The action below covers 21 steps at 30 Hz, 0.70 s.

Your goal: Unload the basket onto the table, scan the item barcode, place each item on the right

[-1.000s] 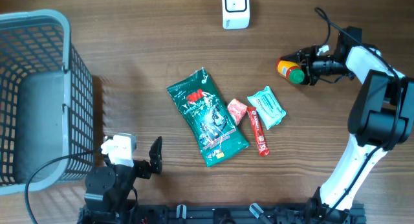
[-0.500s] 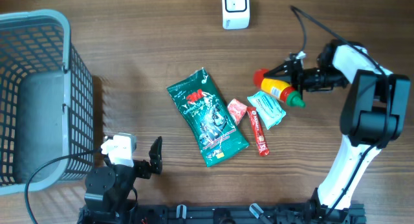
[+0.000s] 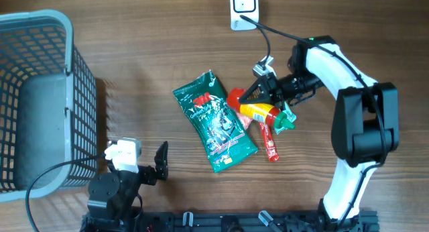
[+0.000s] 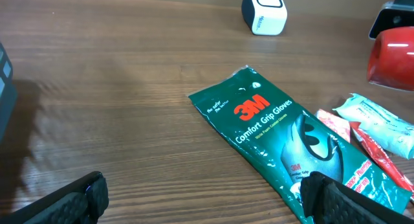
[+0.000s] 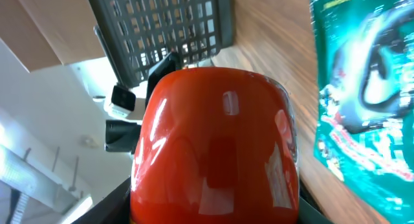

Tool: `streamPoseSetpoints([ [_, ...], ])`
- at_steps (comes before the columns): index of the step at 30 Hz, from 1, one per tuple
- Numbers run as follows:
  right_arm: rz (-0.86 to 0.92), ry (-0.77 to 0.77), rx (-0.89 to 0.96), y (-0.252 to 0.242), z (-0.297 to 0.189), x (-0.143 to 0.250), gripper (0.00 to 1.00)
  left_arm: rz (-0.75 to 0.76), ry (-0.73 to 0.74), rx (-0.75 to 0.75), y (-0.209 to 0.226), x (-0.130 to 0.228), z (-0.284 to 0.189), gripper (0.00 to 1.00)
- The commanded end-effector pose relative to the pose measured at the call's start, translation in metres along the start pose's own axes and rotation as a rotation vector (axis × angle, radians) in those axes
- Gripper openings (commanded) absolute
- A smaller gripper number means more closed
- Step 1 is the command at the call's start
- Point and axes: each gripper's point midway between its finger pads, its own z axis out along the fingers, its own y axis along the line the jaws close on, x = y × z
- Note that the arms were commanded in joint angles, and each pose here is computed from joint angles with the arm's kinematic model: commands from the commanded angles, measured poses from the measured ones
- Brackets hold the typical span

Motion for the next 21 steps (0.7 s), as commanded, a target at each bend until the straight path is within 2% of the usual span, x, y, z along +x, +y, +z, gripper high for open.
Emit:
streamPoseSetpoints([
  [1, -0.041, 0.043, 0.008, 0.03, 0.018, 0.017, 0.28, 0.022, -0.008, 0.019, -0.003, -0.001, 0.0, 1.0],
  [10, -0.106, 0.206, 0.023, 0.057, 0.071, 0.057, 0.27, 0.022, -0.008, 0.019, -0.003, -0.001, 0.0, 1.0],
  [21, 0.027, 0.244, -0.056, 0.028, 0.086, 0.09, 0.27, 0.022, -0.008, 0.019, -0.003, -0.001, 0.0, 1.0],
])
